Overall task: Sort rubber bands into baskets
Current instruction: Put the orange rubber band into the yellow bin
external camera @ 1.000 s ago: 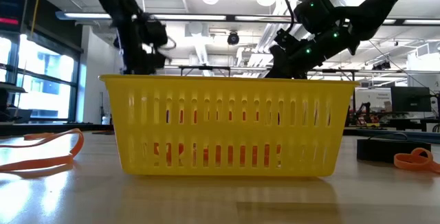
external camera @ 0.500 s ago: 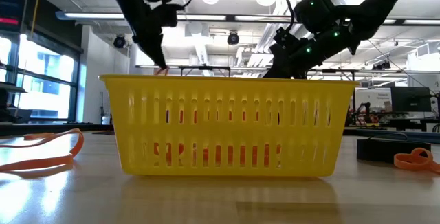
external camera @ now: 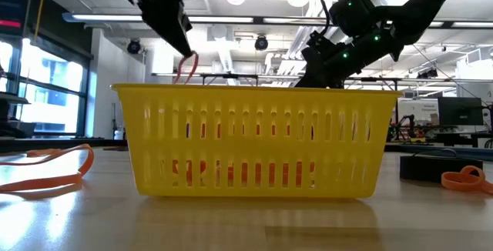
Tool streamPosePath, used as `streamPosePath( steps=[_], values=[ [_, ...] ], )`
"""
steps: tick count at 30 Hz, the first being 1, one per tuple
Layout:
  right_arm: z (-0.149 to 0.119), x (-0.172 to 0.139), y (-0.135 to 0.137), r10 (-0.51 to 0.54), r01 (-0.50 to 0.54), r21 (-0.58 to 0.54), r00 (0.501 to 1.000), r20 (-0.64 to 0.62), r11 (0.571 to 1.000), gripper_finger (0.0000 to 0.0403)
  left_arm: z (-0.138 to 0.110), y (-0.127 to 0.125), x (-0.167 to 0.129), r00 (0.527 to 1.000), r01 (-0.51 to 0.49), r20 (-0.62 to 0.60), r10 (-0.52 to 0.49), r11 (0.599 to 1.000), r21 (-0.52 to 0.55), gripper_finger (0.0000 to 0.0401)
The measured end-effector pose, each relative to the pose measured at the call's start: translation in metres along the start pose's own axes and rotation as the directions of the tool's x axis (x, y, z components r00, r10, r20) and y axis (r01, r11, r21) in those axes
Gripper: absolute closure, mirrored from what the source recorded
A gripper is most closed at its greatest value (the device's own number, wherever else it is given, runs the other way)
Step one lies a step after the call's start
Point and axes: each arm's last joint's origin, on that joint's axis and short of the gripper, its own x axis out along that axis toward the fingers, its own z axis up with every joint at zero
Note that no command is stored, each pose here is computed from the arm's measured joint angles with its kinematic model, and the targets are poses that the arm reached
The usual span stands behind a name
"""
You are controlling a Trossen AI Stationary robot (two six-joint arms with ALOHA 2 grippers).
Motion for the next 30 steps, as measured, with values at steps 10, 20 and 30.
streamPosePath(
  steps=[10,20,30],
  values=[
    [-0.002,-0.002,0.017,0.054,-0.054,0.025,0.999,-0.005,0.998,0.0403,0.021,-0.070,-0.010,0.922,0.246,0.199,-0.332,0.899,0.361,0.0401],
    [-0.005,-0.006,0.032,0.104,-0.104,0.004,0.994,-0.010,0.995,0.0403,0.040,-0.094,-0.003,0.885,0.269,0.226,-0.408,0.842,0.467,0.0401],
    [-0.005,-0.006,0.032,0.104,-0.104,-0.003,0.995,-0.010,0.995,0.0403,0.071,-0.113,0.019,0.919,0.301,-0.012,-0.394,0.681,0.667,0.0401]
  ],
)
